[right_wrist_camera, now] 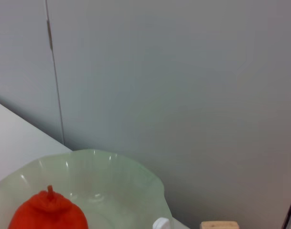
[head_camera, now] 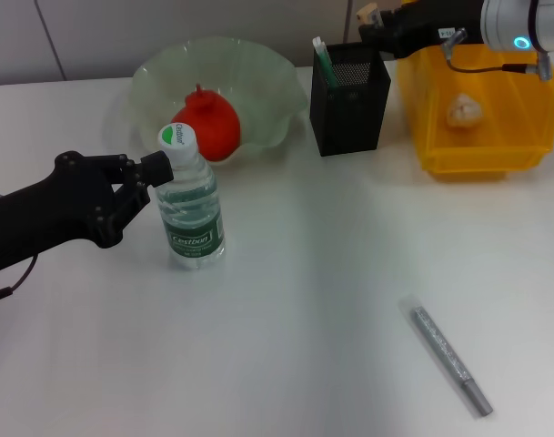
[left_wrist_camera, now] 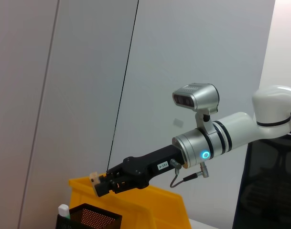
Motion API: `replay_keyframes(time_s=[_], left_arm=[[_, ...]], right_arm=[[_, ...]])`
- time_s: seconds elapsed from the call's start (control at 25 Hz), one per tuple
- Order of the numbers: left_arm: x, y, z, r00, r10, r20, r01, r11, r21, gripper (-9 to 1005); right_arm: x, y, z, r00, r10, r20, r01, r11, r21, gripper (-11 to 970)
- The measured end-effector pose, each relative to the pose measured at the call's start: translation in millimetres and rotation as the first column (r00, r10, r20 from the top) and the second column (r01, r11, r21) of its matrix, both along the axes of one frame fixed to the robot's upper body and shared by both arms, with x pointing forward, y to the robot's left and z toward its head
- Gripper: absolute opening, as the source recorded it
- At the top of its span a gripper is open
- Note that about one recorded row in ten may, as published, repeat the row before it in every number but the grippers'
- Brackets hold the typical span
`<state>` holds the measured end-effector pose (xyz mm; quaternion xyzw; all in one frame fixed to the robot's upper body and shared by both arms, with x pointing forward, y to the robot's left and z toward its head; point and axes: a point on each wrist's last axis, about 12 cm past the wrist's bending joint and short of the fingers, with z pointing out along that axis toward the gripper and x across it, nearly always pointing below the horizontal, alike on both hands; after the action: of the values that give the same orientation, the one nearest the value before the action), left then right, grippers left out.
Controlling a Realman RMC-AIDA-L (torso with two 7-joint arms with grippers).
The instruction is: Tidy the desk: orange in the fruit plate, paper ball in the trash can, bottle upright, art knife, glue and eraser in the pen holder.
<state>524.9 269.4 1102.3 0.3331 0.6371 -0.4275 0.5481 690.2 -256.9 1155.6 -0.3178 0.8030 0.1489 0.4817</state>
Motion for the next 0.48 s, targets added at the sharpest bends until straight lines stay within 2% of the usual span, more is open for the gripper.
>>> replay_keyframes(time_s=[0.48], left_arm=[[0.1, 0.4, -0.1, 1.0, 0.004, 0.0, -0.004, 1.0, 0.0, 24]], right_arm=[[2.5, 2.0, 2.2, 1.0, 0.004, -0.004, -0.004, 1.0, 0.002, 266]])
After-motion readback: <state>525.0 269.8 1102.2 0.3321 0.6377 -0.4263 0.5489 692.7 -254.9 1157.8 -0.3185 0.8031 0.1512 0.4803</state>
